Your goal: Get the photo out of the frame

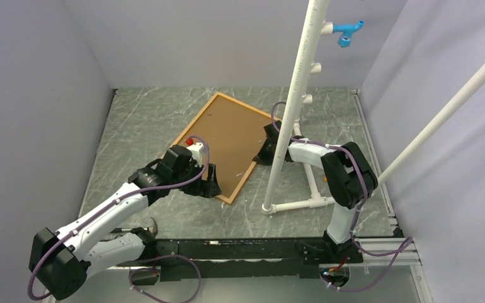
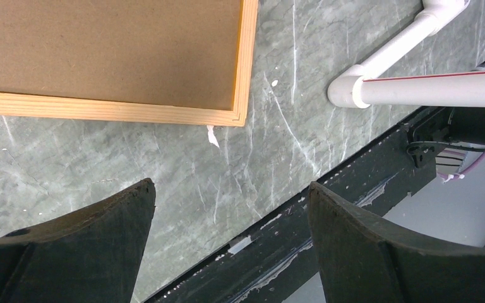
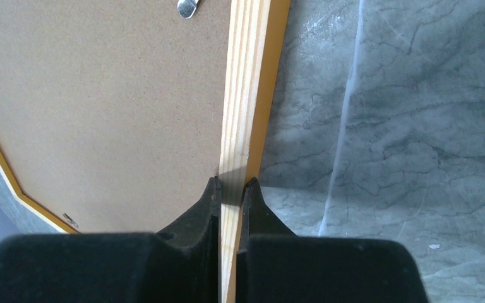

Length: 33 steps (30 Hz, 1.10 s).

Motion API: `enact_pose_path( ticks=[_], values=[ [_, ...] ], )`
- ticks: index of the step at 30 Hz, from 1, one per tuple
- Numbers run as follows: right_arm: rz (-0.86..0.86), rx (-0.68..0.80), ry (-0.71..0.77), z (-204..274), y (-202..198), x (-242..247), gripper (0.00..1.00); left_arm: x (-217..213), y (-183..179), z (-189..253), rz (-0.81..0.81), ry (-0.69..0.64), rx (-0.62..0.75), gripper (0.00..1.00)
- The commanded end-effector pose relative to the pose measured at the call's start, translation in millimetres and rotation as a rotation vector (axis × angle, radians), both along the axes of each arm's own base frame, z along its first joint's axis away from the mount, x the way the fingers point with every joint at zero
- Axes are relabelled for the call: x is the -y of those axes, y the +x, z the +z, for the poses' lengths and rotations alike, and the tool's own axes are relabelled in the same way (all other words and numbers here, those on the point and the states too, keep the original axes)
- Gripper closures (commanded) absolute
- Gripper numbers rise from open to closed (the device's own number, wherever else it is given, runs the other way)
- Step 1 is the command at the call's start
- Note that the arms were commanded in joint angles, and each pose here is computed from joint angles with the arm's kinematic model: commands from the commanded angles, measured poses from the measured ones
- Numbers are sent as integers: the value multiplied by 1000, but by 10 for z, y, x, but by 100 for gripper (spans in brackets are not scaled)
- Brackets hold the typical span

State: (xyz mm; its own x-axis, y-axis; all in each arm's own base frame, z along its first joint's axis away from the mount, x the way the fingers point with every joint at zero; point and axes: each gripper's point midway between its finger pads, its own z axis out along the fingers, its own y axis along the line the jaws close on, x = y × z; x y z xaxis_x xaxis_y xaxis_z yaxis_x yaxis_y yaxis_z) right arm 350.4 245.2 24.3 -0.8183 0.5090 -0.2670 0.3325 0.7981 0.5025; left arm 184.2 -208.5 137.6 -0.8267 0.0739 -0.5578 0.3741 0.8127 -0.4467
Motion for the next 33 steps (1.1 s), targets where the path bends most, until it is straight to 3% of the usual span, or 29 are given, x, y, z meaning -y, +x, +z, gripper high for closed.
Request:
enact_pose_path(
  ticks=[1, 9, 22, 33],
  values=[
    [61, 42, 67, 331, 36, -231, 100, -1, 61, -18, -3, 11, 40, 9],
    [65, 35, 68, 459, 23, -354, 100, -38, 92, -70, -34, 99, 99, 9],
    [38, 40, 106, 658, -13, -461, 100, 222, 145, -352, -51, 485, 195, 4],
    [16, 20, 121, 720, -65, -446, 100, 491, 132, -568, -114, 697, 327, 2]
  ],
)
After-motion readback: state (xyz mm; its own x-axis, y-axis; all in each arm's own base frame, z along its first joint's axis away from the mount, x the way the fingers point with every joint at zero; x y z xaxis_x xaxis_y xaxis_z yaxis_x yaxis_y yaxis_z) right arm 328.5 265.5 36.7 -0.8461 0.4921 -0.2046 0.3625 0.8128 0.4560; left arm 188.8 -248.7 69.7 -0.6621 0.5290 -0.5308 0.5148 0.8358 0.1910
